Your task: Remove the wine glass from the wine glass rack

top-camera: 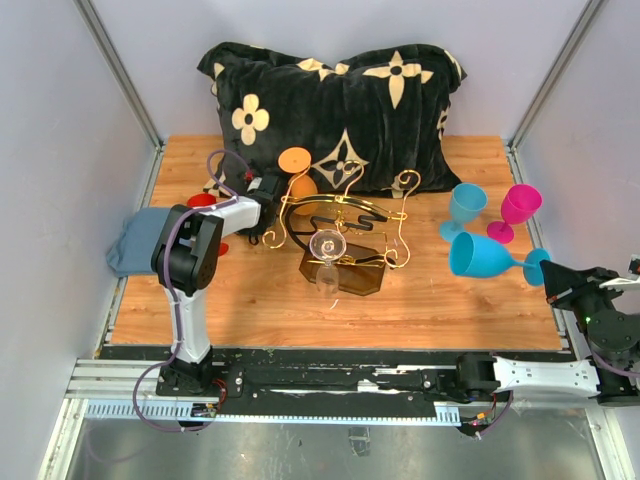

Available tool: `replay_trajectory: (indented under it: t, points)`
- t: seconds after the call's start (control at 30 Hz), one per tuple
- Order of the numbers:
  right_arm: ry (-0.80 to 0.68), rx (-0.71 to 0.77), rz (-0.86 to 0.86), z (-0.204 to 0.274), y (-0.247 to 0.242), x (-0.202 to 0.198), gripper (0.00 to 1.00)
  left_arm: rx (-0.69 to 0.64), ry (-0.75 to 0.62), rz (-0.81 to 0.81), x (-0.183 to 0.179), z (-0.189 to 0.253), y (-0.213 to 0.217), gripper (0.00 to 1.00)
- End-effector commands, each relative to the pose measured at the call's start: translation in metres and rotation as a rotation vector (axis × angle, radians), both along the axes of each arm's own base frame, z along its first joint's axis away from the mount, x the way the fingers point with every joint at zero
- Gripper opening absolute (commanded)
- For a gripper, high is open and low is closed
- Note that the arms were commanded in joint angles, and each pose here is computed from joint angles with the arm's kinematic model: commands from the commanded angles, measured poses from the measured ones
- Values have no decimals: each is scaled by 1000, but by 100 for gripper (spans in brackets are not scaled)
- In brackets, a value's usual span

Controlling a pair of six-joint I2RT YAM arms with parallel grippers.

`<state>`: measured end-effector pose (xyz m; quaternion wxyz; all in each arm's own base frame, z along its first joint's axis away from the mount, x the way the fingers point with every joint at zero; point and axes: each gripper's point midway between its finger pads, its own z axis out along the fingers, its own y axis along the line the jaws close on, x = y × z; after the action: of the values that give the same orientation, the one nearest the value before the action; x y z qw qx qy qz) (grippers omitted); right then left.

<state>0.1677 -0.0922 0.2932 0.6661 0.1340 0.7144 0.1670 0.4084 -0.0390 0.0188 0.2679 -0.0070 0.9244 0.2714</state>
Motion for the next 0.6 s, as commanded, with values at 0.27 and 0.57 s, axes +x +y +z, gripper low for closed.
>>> replay_trajectory:
  t: [0.27,0.57]
  points:
    - [-47,-44,-51,9,-19,6,1,-163,-22,24,-11,-9,-26,26]
    - [-43,-55,-44,9,-19,6,1,-304,-203,133,20,64,13,61]
